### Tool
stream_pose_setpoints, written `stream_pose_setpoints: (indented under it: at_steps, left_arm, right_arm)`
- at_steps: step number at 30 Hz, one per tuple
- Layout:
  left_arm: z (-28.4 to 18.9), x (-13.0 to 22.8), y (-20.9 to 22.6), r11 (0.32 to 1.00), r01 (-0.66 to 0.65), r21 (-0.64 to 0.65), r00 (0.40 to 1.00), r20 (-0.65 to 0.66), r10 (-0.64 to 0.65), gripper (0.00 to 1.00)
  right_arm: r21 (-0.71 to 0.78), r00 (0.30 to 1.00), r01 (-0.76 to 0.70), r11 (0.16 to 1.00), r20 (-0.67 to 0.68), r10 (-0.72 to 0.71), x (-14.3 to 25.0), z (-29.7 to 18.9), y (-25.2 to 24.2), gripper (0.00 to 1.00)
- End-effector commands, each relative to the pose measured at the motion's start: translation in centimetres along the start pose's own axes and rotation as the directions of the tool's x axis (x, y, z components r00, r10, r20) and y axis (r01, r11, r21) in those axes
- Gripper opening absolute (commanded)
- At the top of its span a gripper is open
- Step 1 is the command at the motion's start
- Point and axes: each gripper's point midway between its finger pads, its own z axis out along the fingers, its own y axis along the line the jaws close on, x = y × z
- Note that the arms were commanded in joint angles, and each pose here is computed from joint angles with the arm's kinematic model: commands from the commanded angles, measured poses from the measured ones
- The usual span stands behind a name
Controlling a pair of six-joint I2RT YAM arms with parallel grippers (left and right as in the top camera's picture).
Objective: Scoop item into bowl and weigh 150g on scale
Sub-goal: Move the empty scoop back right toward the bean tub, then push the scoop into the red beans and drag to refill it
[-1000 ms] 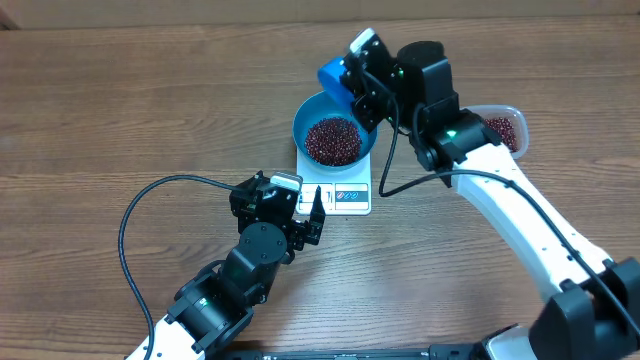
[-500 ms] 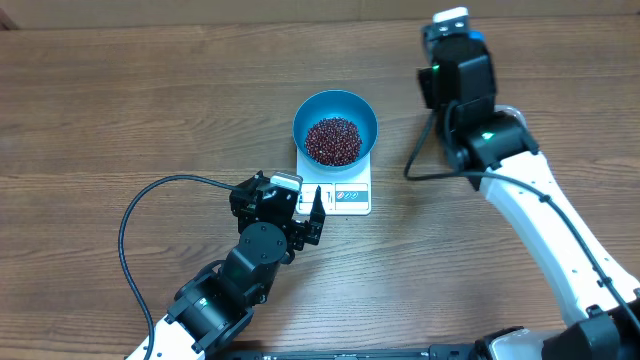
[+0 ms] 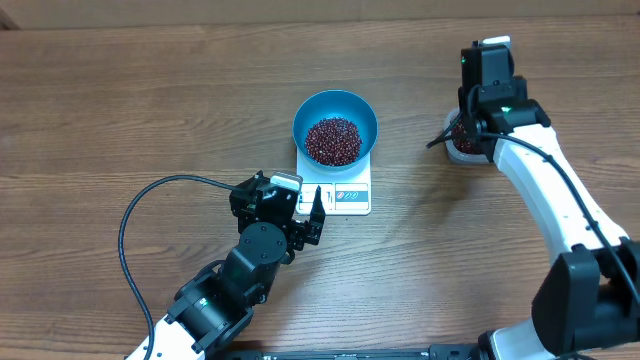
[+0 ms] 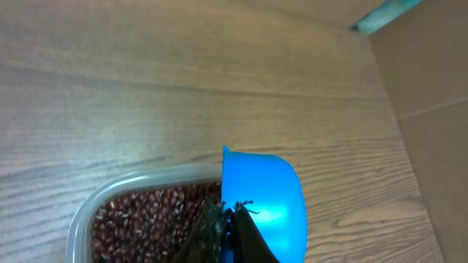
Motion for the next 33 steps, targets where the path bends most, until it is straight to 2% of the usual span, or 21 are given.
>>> stream_pose_setpoints:
  at_steps: [1,12,24,33]
  left_arm:
    - [0.0,0.3,0.1,1.0,0.017,-0.012,1.0,-0.001,-0.017,1.0]
    - [0.0,0.3,0.1,1.0,0.017,-0.012,1.0,-0.001,-0.017,1.0]
    - [0.0,0.3,0.1,1.0,0.017,-0.012,1.0,-0.001,-0.017,1.0]
    - [0.0,0.3,0.1,1.0,0.017,-0.012,1.0,-0.001,-0.017,1.0]
  right_arm:
    - [-0.028,1.0,-0.017,0.999,-0.024,0.017,0.5,0.6,1.0,0.04]
    - [-0.14,0.995,-0.008,0.99,-0.104,-0.006,2.7,0.6,3.1,0.04]
    - [-0.145,0.981,0.032,0.989,-0.184,-0.058,5.2,3.6,5.1,0.04]
    - [-0.175,0.981,0.026,0.984,-0.186,-0.059,5.3,3.9,5.9,0.04]
